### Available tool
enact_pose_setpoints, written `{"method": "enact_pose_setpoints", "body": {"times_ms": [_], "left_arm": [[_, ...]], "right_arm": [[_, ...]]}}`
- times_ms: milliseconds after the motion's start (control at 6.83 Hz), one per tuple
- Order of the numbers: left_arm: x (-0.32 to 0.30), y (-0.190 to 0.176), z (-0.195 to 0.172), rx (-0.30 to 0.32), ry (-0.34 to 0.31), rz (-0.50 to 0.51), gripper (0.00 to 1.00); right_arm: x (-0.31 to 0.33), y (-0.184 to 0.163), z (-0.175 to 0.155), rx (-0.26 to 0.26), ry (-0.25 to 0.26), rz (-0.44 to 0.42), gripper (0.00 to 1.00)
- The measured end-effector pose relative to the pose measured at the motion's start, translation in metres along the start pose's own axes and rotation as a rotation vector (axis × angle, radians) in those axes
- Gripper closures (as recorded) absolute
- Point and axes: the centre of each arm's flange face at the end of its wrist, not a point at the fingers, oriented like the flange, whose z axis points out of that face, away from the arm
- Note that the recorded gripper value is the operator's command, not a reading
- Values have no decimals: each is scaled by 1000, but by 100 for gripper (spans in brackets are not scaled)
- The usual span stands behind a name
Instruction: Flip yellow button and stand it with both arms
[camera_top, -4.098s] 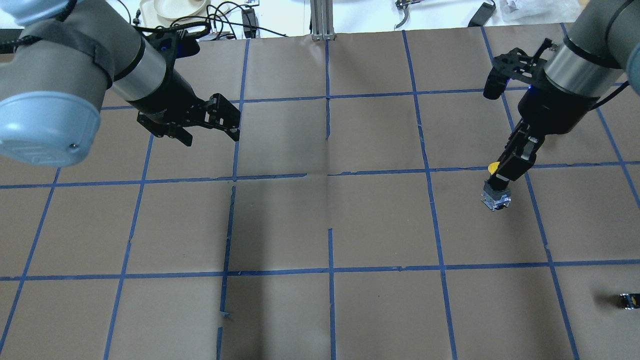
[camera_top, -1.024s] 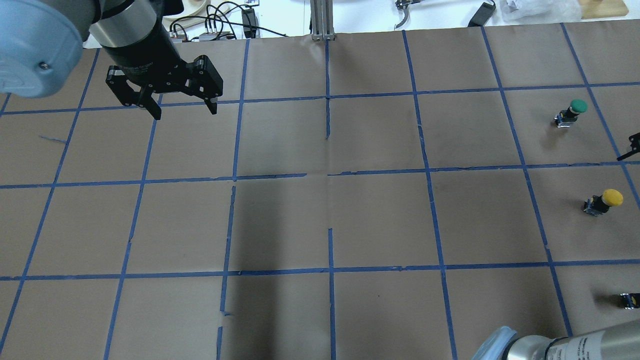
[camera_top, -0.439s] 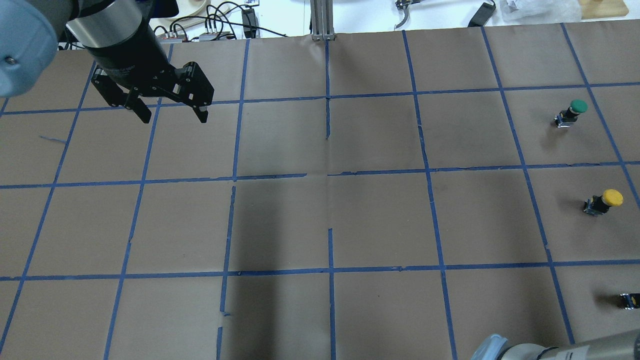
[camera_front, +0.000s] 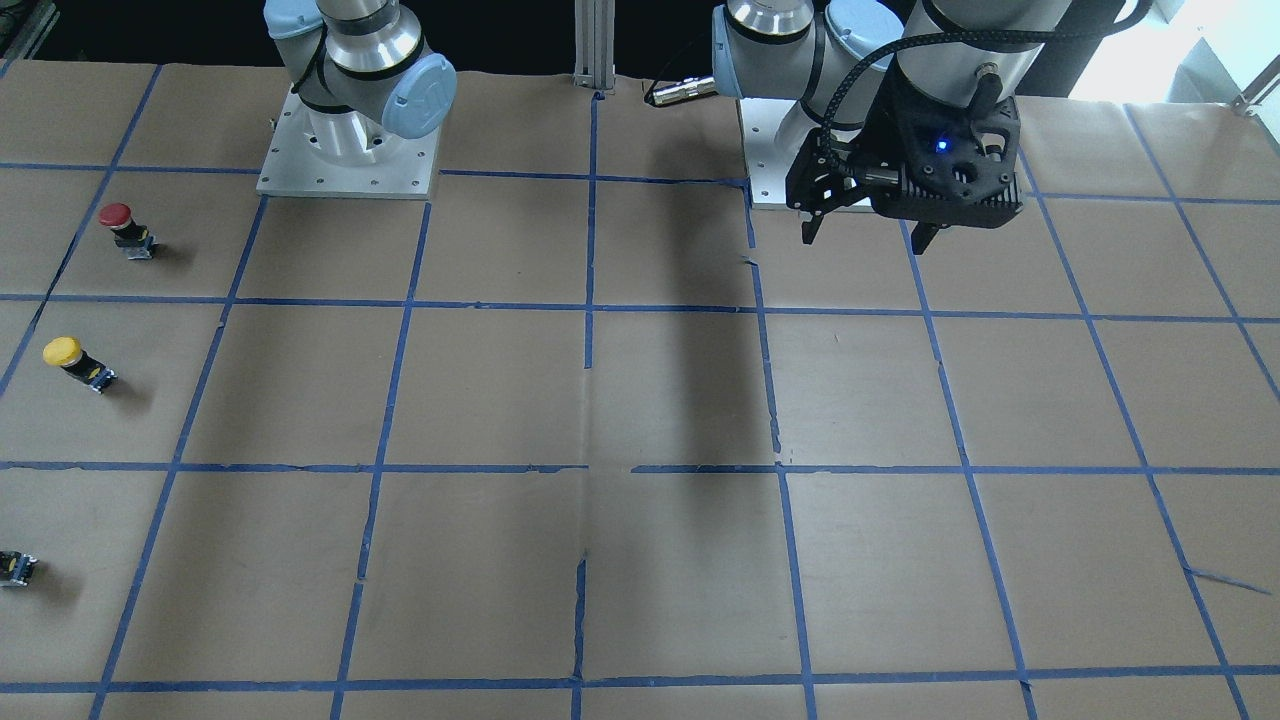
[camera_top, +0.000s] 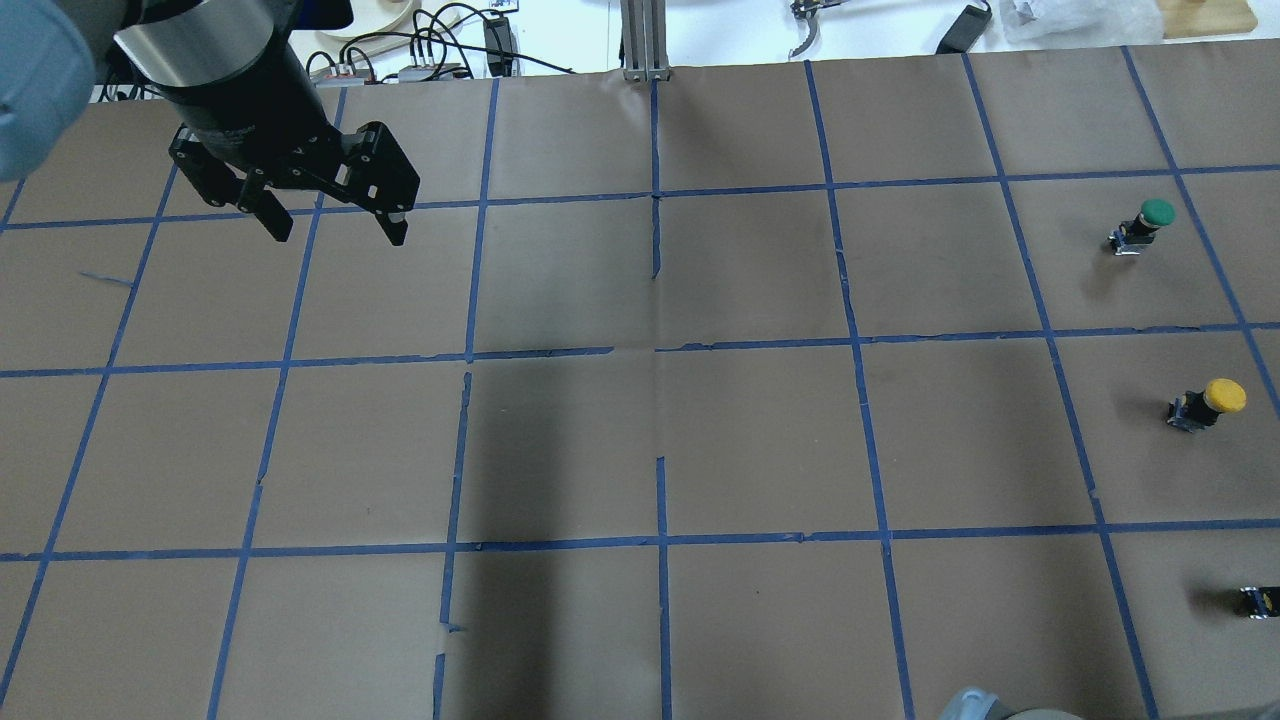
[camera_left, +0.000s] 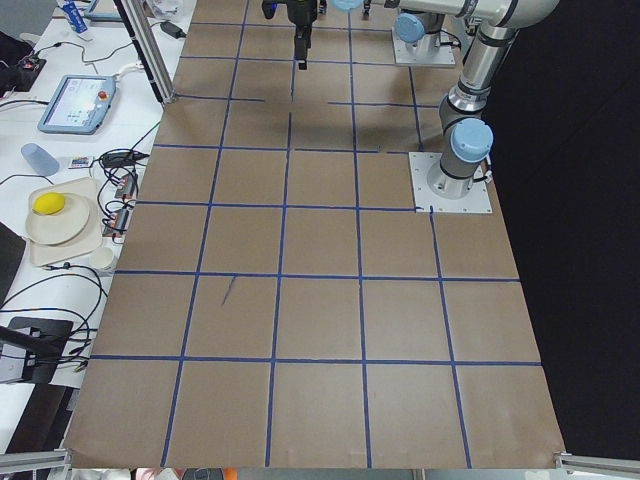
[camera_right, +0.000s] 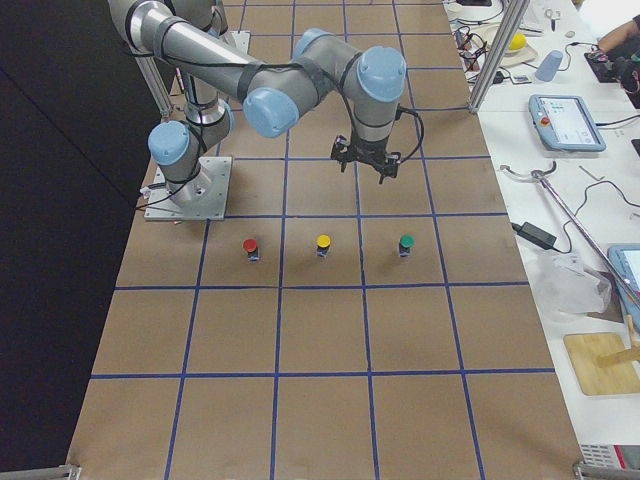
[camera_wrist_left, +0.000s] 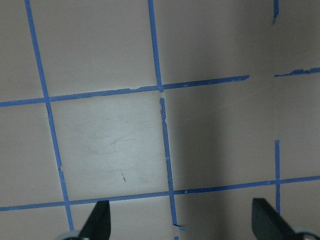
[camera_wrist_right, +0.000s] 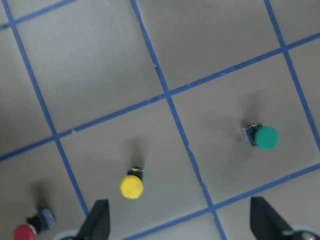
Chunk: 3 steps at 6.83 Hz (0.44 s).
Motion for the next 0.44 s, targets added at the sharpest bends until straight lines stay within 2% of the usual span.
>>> {"method": "enact_pose_setpoints", "body": {"times_ms": [146,439], "left_arm": [[0,-1,0,-1,1,0,0],[0,-2,1,-2,2,0,0]], "right_arm": [[-30,-49,-8,-10,-17,146,0],[-92,-143,-10,-41,-19,464,0]]}}
